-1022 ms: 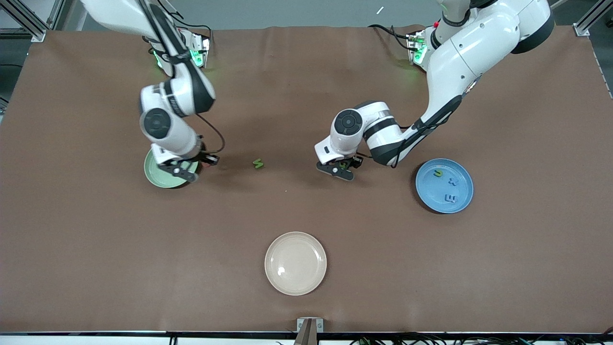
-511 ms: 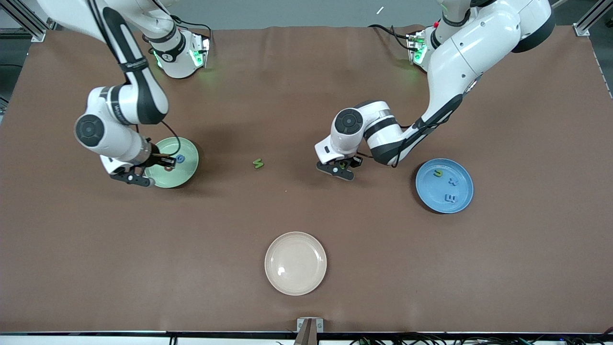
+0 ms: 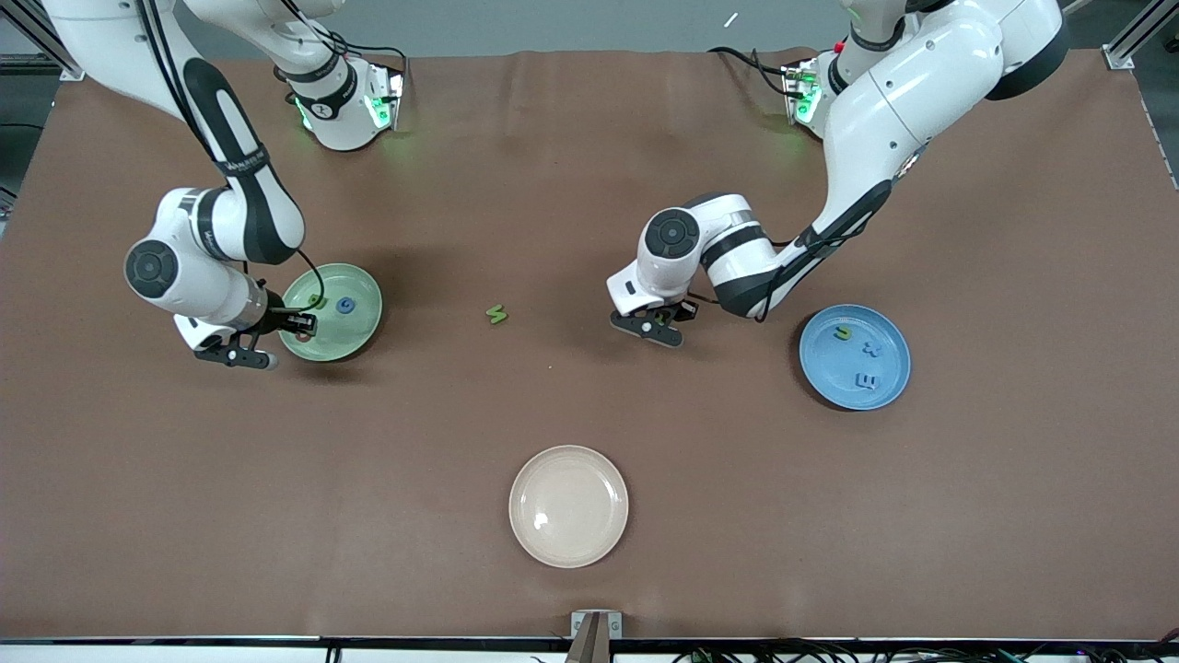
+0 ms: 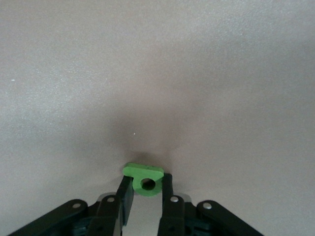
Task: Sort upper and lower case letters into plates
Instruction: 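Lift the d with the left gripper while the right gripper drops Q, then drop the d in the blue plate while the right gripper reaches N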
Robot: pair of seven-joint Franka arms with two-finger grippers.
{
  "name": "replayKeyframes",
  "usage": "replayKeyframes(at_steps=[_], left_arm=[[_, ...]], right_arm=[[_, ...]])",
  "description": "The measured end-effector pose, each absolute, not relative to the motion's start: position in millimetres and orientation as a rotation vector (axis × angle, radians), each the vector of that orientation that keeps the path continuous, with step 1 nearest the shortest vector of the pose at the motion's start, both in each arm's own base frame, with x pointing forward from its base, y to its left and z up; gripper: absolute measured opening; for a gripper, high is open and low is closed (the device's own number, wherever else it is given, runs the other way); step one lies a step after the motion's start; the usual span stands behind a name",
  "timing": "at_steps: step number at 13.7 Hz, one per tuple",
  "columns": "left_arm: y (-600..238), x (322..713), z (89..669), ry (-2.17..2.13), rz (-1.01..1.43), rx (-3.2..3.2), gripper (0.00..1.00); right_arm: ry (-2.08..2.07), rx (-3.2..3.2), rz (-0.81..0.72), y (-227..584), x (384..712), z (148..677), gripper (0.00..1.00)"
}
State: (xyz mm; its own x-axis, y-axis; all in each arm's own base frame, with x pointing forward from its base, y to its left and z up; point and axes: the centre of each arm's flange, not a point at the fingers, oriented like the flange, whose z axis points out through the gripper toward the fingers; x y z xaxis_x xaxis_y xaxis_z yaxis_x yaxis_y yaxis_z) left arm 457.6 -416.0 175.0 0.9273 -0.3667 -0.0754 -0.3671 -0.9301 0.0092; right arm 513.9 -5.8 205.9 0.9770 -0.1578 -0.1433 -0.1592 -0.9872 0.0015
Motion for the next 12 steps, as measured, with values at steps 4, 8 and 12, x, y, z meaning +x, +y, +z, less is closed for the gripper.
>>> replayKeyframes(at_steps=[4, 8, 12], left_arm=[[-416, 458, 175, 0.586, 0.119, -3.079, 0.27], [-415, 458, 175, 0.585, 0.118, -3.080, 0.27], [-397, 477, 198, 0.537, 0.100, -3.074, 0.27]], right_arm=[[0.248, -3.117, 0.258, -5, 511, 190, 0.35], [0.244, -3.109, 0.307, -3, 518, 199, 0.70], [0.318, -3.092, 0.361, 32, 537, 246, 1.00]])
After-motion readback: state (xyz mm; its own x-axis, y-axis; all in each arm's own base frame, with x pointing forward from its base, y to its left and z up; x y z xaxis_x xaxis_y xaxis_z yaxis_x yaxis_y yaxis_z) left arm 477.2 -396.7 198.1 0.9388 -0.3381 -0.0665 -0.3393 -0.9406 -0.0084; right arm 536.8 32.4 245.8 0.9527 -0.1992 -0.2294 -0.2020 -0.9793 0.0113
